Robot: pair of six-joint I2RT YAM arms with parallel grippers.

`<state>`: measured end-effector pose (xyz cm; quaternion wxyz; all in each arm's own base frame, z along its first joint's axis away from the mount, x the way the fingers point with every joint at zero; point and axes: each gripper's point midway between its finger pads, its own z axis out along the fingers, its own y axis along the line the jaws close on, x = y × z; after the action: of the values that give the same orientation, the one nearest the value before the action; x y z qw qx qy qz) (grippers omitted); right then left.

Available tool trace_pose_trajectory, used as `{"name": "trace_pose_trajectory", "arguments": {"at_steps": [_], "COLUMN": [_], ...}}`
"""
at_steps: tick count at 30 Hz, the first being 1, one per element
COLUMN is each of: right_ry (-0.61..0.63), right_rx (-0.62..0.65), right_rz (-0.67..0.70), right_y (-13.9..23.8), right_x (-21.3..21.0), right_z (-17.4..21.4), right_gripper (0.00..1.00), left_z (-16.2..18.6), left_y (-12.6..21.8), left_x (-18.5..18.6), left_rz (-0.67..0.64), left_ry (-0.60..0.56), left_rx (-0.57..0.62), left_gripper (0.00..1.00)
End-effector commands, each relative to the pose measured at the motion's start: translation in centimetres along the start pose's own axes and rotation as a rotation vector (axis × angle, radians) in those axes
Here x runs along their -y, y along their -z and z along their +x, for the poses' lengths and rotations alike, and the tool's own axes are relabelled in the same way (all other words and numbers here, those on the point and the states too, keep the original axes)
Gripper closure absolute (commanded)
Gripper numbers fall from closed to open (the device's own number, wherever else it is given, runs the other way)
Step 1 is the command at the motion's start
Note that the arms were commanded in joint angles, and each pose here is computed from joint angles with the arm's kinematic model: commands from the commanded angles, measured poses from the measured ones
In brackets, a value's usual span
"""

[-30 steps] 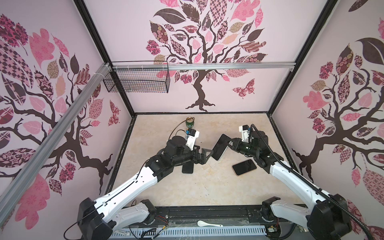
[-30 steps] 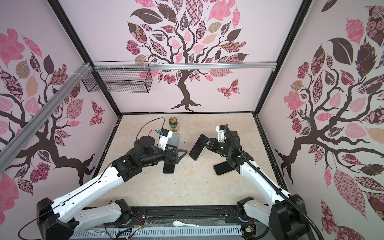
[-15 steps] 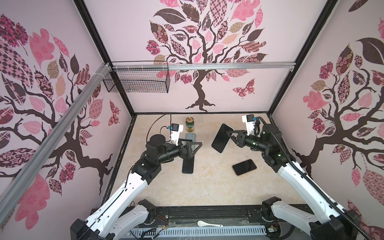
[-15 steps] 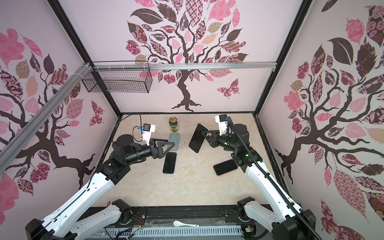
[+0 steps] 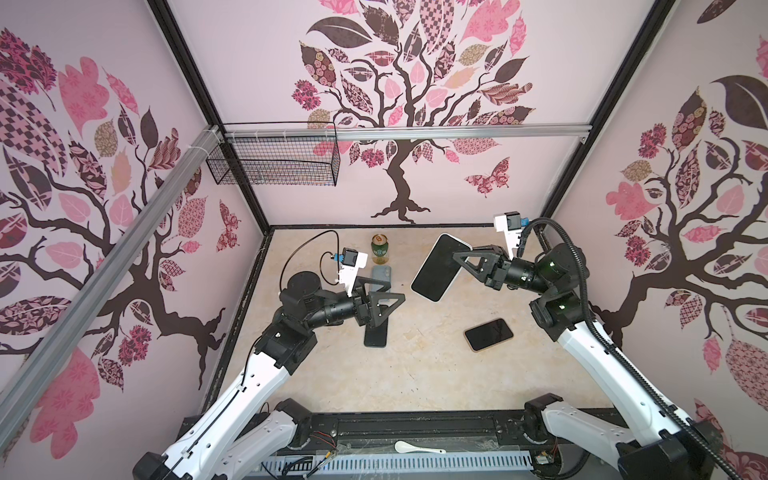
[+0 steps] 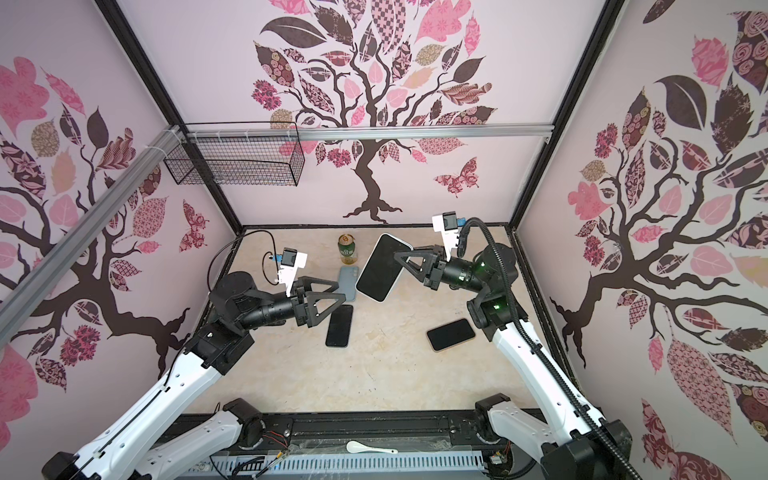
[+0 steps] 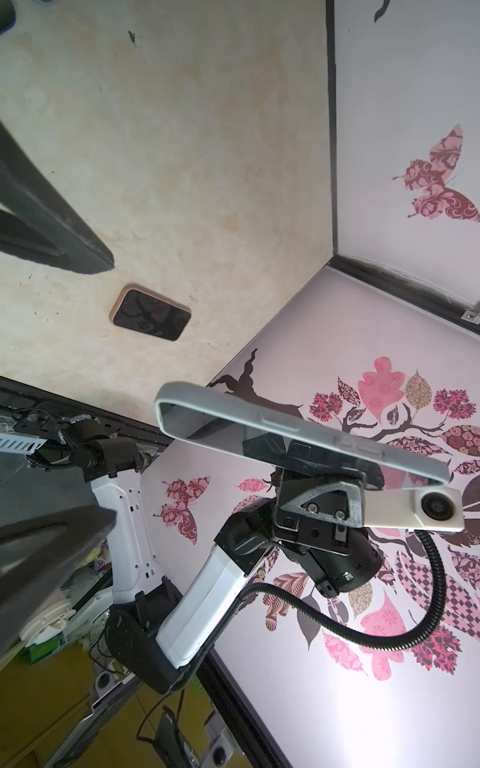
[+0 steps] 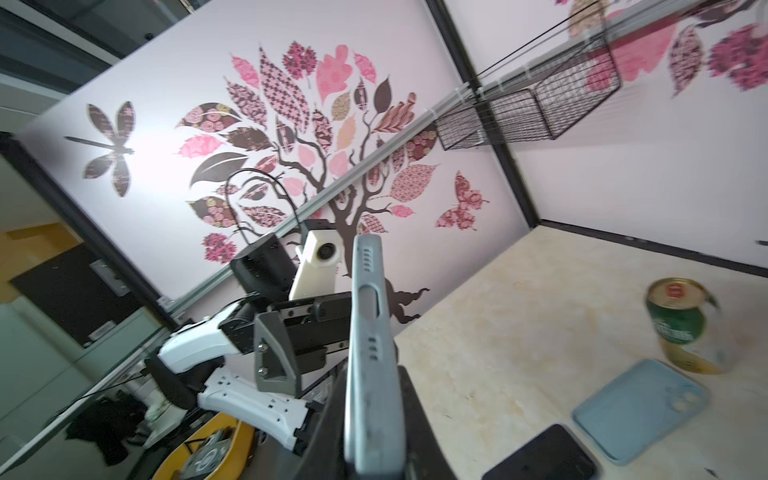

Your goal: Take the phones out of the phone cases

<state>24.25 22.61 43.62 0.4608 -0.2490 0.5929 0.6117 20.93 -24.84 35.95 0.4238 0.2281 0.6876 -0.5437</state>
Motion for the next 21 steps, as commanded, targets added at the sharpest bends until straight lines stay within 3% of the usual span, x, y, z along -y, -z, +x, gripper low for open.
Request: {"name": "trace_pose_trajectory", "arguments": {"at_steps": [1, 6, 11, 21], "right_ry": [0.064, 0.047, 0.057, 0.048], "right_rx": [-0.019, -0.069, -0.106, -0.08], "right_rz": [-0.189, -0.245, -0.257, -0.293], "right_y": [-0.1, -0.9, -1.7, -2.1], "right_x": [-4.5, -5.3, -5.9, -6.9], "right_z": [-1.5, -0.7, 0.0, 0.1], "right_gripper": [1.0, 1.0, 1.0, 1.0], "left_z": [-1.2, -0.9, 0.4, 0.3], "left_y": [0.5, 0.1, -0.7, -1.3], "left_x": [2.3, 4.1, 6.2, 7.0], "left_rz": [0.075, 0.158, 0.219, 0.275], "left_ry": [-0.063, -0.103, -0.153, -0.139], "left_rx": [0.01, -0.018, -0.083, -0.065], "left_gripper": [0.13, 0.22, 0.24, 0.48]}}
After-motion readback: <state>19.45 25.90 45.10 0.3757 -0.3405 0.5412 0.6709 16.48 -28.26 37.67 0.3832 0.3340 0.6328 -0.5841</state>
